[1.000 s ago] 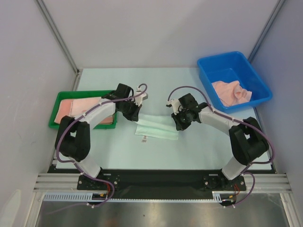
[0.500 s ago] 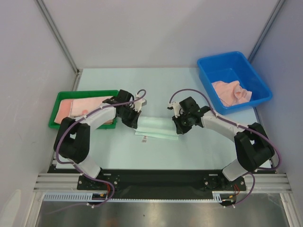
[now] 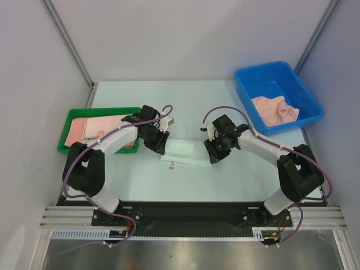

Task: Fold and stack the towels
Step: Fold the towel

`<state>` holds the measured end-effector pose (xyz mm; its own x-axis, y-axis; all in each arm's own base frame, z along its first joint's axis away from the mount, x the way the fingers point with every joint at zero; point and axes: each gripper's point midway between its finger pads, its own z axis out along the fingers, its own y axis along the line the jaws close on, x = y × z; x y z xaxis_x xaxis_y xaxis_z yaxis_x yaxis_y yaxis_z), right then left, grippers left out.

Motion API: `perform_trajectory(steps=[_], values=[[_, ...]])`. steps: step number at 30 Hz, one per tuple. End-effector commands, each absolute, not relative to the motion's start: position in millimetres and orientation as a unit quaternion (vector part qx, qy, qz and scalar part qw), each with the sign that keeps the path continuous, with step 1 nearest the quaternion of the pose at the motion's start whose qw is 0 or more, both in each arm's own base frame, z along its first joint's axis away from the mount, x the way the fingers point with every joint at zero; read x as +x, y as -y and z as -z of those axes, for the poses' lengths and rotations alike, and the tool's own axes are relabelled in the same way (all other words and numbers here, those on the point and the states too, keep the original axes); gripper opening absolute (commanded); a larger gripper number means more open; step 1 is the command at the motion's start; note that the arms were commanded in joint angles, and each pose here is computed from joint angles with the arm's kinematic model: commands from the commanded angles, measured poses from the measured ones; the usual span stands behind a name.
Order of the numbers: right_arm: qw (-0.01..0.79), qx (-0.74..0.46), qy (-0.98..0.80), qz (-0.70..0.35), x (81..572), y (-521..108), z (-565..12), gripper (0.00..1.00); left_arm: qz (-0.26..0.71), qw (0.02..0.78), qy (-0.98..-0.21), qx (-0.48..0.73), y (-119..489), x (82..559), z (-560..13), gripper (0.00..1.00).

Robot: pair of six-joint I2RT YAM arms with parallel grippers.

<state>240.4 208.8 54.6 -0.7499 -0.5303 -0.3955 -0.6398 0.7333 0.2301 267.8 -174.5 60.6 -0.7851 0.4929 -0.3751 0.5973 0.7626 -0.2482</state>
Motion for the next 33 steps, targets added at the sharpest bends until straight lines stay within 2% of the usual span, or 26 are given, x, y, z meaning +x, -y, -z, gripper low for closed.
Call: perform_trajectory(steps=[1,4,7,10,15,18,21,27,30,33], values=[[0.187,-0.298,-0.914,-0.201,251,-221,-100,0.35,0.189,0.228,-0.914,0.276,189,292,-128,0.43],[0.191,-0.268,-0.918,-0.220,257,-233,-111,0.30,0.251,0.255,-0.895,0.267,214,295,-157,0.44],[0.192,-0.231,-0.922,-0.245,262,-245,-105,0.27,0.306,0.259,-0.881,0.249,235,289,-157,0.42],[0.179,-0.193,-0.932,-0.249,261,-248,-76,0.25,0.325,0.235,-0.888,0.224,239,279,-127,0.42],[0.171,-0.159,-0.940,-0.249,259,-247,-37,0.25,0.253,0.193,-0.934,0.166,212,272,-61,0.42],[0.172,-0.148,-0.941,-0.252,257,-246,-31,0.26,0.181,0.193,-0.955,0.137,193,287,-51,0.41],[0.184,-0.145,-0.935,-0.267,258,-249,-44,0.27,0.155,0.210,-0.958,0.122,188,300,-59,0.42],[0.231,-0.119,-0.918,-0.299,280,-244,-81,0.28,0.140,0.250,-0.952,0.109,189,326,-92,0.50],[0.263,-0.118,-0.911,-0.293,297,-241,-84,0.27,0.174,0.270,-0.939,0.124,204,336,-104,0.54],[0.287,-0.114,-0.903,-0.298,314,-241,-79,0.27,0.219,0.257,-0.930,0.145,224,339,-95,0.54]])
